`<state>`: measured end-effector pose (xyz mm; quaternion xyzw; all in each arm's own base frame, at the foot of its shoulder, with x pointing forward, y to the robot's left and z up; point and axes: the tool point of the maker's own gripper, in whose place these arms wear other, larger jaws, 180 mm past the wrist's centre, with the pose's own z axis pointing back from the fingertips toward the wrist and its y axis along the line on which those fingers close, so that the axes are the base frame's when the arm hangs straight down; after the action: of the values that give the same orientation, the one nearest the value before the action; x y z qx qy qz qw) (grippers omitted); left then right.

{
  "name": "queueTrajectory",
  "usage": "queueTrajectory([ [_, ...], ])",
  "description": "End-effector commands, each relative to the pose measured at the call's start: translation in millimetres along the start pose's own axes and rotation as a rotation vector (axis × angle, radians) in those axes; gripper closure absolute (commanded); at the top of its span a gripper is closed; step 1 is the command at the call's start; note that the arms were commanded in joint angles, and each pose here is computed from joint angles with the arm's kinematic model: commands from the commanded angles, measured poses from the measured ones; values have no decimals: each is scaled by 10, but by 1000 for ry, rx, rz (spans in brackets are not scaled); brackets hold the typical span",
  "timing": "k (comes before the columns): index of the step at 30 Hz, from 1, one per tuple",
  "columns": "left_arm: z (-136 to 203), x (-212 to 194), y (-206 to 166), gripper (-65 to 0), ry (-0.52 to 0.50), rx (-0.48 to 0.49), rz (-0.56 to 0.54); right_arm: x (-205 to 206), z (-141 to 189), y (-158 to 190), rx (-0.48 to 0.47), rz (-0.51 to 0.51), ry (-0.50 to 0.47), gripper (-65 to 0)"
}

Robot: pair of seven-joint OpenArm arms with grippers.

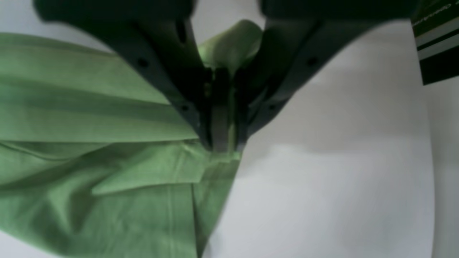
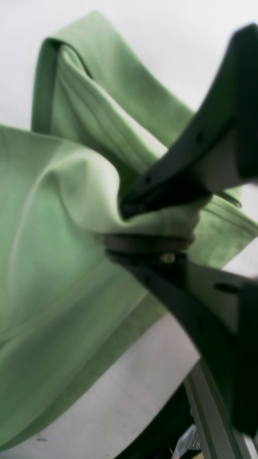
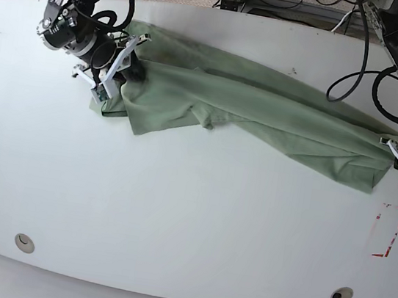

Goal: Fold the T-shirt properly
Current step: 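Fold the held hem over toward the collar edge with both grippers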

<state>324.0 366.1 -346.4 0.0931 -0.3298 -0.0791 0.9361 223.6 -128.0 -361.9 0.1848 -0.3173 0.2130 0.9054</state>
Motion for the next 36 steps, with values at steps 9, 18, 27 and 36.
queueTrajectory([
  [9, 62, 170, 77, -404, -48, 20, -19, 3, 209, -113, -32, -67, -70, -444],
  [18, 235, 792, 26, -392, -208, 48, -23, 441, 373, -310, -40, -92, -241, -444],
  [27, -128, 749, -422, -390, -195, -93, -45, 620, -48, -431, 55, -198, -265, -254],
  [36, -347, 180, -395, -390, -116, -125, 29, 335, -268, -822, 12, -306, -210, -89],
])
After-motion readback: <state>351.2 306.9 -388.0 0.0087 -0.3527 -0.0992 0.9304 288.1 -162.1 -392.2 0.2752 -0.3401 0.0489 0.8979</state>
